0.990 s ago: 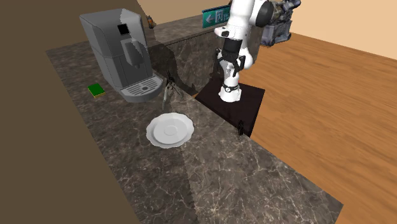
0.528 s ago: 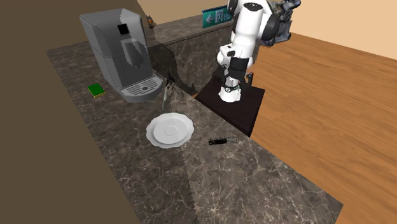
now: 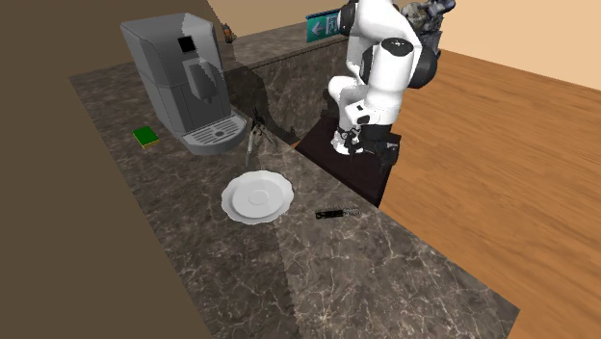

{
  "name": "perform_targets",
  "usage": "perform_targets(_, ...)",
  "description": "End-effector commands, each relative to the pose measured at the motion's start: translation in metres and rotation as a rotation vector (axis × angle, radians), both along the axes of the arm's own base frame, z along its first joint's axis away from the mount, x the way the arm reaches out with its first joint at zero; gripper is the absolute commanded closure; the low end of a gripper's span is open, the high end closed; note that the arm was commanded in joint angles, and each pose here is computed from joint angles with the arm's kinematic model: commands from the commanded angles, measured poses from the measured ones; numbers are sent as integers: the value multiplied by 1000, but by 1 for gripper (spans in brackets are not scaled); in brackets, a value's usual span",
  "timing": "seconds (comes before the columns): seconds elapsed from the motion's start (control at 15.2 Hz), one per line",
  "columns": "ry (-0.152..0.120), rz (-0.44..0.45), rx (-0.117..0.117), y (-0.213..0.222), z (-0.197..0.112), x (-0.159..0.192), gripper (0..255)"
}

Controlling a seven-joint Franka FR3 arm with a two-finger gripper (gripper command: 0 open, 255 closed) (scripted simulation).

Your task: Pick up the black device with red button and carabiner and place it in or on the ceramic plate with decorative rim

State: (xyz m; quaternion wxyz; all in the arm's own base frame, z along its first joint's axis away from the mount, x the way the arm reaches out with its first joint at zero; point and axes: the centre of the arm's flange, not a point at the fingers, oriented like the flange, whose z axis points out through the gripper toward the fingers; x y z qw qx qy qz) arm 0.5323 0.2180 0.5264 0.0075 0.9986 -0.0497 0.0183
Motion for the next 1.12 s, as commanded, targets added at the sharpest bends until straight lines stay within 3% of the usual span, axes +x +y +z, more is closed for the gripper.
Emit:
perform_targets(0.0, 21, -3, 9, 17, -12, 18, 0)
perform_targets(0.13, 37, -4, 16, 30, -22, 32, 0)
perform_targets(0.59, 37, -4, 16, 30, -59, 32, 0)
perform_targets(1.06, 37, -4, 16, 30, -62, 32, 0)
